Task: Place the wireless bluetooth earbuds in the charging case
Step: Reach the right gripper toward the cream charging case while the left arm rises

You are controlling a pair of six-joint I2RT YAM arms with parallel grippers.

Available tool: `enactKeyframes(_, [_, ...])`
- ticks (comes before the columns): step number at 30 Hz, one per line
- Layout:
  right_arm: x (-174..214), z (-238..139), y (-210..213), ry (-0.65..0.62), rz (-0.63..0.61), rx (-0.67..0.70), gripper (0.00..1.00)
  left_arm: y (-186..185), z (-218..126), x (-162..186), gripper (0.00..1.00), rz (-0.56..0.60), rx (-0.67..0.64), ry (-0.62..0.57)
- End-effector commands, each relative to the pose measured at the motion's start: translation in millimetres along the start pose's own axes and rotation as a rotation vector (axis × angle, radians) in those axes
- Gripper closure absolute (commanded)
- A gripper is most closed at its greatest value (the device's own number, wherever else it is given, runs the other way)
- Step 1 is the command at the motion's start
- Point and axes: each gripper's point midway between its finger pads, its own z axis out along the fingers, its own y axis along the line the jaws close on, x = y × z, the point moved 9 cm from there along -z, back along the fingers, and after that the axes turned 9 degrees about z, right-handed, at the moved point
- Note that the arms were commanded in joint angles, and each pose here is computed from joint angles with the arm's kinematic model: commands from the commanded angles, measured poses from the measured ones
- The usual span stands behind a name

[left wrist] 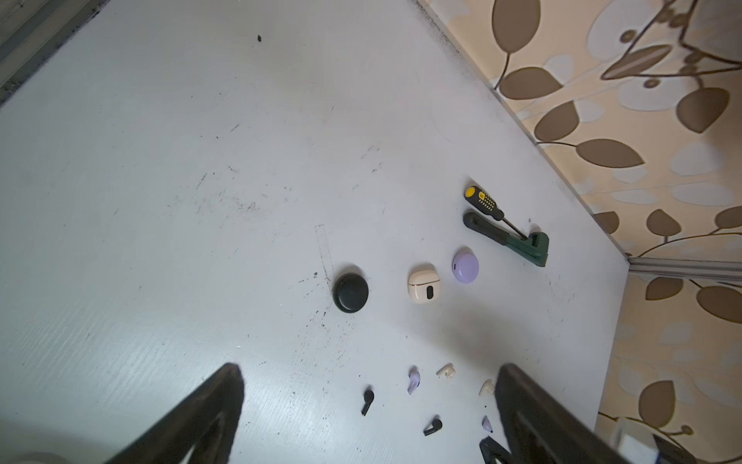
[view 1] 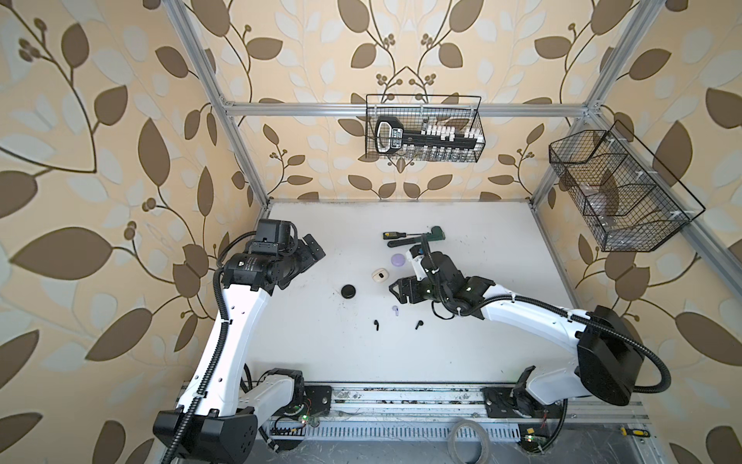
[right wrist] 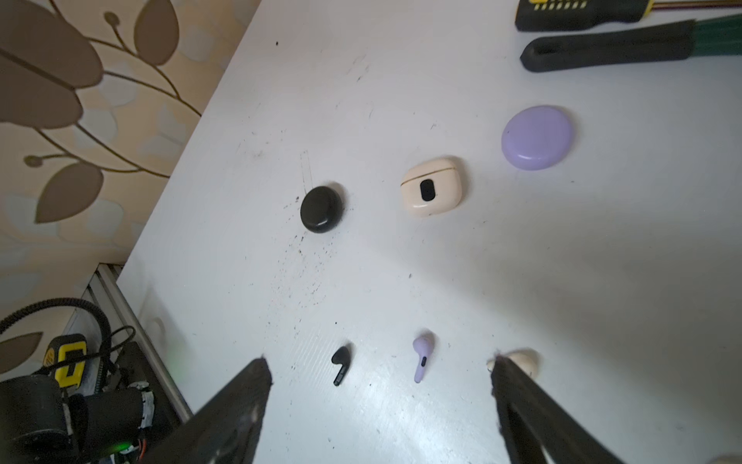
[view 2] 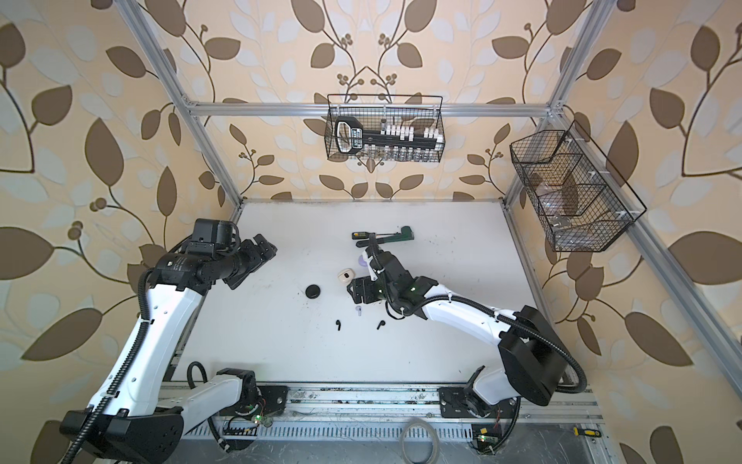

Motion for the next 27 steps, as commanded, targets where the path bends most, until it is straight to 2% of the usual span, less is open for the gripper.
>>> enactKeyframes(1, [0,2,3,0.026,-0.024,0.025,0.13,4,-37,-1,0.01,-0.017,0.032,-0.137])
enactKeyframes(3, [2,3,2,0.03,-0.028,0.053,0.13,3,-42,2,0.01,-0.008,0.075,-0.161])
enactKeyframes(9, [3,8,-3,0.043,-0.023,0.115,0.13,4,-42,3,0.01,-0.011,0.063,-0.145])
enactKeyframes(13, [-5,19,1,0.049,-0.029,0.154,0.13,-1,-19,9,0.01,-0.031,0.147,-0.07])
enactKeyframes(16, [-15,31,1,0.054,-0.028,0.193,0.13,3,-8,19,0.01,-0.015,0.198,-0.069])
enactKeyframes(19, [-24,48,5,0.057,-0.02,0.221,0.14,22,-1,35,0.01,-0.038,0.123,-0.104])
enactKeyframes(23, [-37,72,11,0.063,-0.017,0.252,0.16,37,17,63,0.01,0.051,0.208,-0.13])
enactKeyframes(27, [-42,100,11,0.1,-0.024,0.314,0.18,43,25,68,0.01,0.101,0.188,-0.148])
